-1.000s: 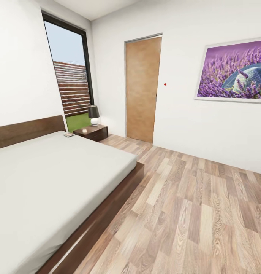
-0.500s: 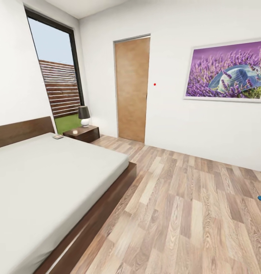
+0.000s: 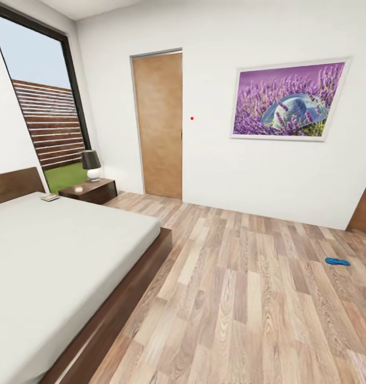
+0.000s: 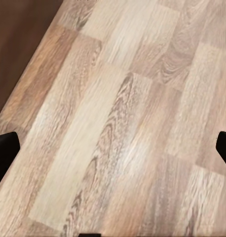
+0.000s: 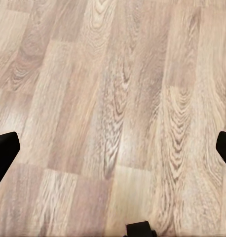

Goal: In the bedroom, move the book from the bed onto either nightstand, and place the two sandals side by side next to the bed.

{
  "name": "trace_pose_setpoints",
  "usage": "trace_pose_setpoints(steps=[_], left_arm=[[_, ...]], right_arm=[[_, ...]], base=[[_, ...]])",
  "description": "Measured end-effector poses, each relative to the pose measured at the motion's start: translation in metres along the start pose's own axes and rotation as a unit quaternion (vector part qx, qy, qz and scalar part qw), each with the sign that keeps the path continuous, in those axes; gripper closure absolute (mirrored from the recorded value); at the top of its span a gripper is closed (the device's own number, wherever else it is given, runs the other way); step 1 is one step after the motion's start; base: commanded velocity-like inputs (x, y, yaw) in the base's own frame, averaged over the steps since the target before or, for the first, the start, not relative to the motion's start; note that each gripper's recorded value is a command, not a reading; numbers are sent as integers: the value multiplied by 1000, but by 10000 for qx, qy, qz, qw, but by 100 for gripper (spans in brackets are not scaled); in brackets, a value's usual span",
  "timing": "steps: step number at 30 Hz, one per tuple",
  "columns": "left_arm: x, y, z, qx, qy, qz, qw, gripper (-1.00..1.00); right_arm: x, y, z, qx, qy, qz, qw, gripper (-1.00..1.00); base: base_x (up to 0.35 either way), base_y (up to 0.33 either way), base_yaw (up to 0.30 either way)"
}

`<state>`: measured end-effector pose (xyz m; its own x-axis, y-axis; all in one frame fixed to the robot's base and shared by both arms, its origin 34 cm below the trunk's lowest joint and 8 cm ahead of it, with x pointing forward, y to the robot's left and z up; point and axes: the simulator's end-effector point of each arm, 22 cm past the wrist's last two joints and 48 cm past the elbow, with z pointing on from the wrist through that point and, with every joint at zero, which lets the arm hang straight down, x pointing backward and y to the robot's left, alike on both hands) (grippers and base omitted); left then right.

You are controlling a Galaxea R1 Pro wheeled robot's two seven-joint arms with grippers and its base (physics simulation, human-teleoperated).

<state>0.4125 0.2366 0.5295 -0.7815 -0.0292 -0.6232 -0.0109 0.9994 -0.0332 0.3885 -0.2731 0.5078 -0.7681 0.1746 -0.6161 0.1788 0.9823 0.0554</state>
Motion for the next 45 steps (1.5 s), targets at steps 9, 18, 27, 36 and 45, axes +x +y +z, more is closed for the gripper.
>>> trace_pose_setpoints(steps=[9, 18, 27, 36, 45], left_arm=[[0, 0, 0, 0, -3, 0, 10000, -100], [0, 0, 0, 0, -4, 0, 10000, -100], [0, 0, 0, 0, -4, 0, 10000, -100], [0, 0, 0, 0, -4, -1, 10000, -100], [0, 0, 0, 0, -4, 0, 10000, -100]], right_arm=[[0, 0, 0, 2, 0, 0, 10000, -100], [0, 0, 0, 3, 0, 0, 10000, -100], [0, 0, 0, 4, 2, 1, 10000, -100], [1, 0, 0, 5, 7, 0, 10000, -100], [2, -1, 0, 7, 23, 0, 10000, -100]], base=[[0, 0, -283], [0, 0, -283], [0, 0, -283], [0, 0, -283], [0, 0, -283]])
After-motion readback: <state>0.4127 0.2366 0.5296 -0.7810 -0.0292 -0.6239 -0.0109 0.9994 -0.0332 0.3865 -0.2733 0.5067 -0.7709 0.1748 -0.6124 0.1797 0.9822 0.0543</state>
